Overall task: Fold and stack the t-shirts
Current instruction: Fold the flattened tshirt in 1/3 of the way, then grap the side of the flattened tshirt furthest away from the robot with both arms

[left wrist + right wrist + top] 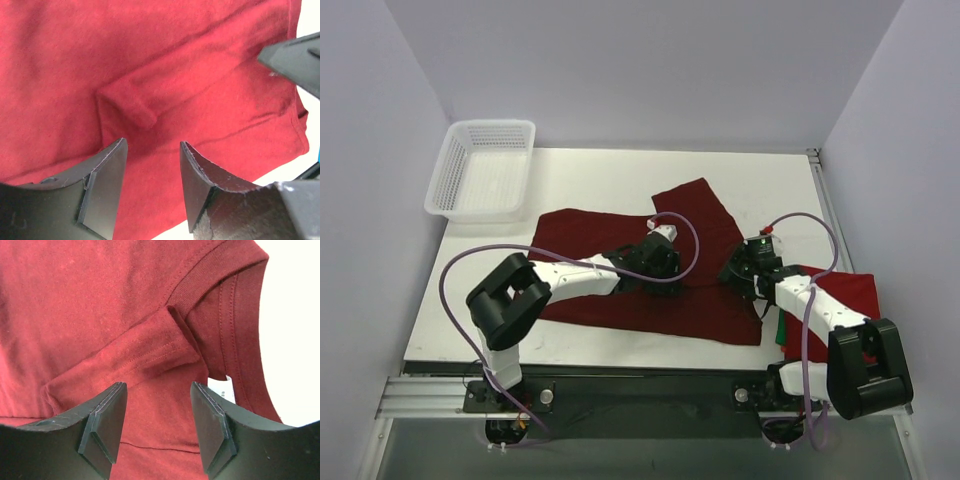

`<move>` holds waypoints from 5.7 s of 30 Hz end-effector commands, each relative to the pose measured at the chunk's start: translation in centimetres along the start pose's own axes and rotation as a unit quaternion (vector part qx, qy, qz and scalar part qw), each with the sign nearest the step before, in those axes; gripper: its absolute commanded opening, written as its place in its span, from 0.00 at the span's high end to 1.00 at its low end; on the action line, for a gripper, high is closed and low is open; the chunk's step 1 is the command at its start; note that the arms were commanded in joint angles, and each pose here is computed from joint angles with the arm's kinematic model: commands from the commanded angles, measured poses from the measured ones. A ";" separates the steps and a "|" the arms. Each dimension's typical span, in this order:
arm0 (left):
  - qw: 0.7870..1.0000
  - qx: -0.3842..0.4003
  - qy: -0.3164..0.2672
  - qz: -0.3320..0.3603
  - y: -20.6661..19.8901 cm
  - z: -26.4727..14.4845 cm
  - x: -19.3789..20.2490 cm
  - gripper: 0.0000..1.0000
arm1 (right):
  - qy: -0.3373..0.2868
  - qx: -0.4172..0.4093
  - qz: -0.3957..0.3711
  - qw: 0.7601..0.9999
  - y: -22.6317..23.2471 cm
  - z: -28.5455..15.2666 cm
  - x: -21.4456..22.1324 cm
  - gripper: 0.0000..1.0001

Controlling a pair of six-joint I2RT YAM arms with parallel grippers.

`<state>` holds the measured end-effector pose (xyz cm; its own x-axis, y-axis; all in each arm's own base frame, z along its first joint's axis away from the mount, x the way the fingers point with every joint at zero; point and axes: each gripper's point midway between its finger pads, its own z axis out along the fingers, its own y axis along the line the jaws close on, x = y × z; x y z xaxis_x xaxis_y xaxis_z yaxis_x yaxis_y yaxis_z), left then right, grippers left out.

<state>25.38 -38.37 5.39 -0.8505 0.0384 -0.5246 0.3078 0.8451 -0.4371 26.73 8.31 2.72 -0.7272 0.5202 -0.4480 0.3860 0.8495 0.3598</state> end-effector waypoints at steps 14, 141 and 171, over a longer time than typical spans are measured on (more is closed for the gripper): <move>1.000 0.016 -0.022 -0.001 -2.8 2.6 -2.7 0.44 | 0.003 0.000 -0.002 1.000 0.1 1.1 -0.9 0.47; 0.900 -0.380 -0.108 -0.187 33.0 -6.8 -21.4 1.00 | 0.057 0.035 0.022 0.998 4.1 12.5 -17.2 0.57; 0.886 -0.390 -0.110 -0.224 33.8 -5.5 -21.5 0.52 | 0.037 -0.022 0.018 0.999 6.5 7.9 -17.8 1.00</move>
<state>50.45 -7.54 5.74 -0.7042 -0.4024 -0.5849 -0.4816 0.8761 -0.0228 47.41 5.09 4.50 -0.7543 0.5494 -0.3593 0.4124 0.8225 0.3918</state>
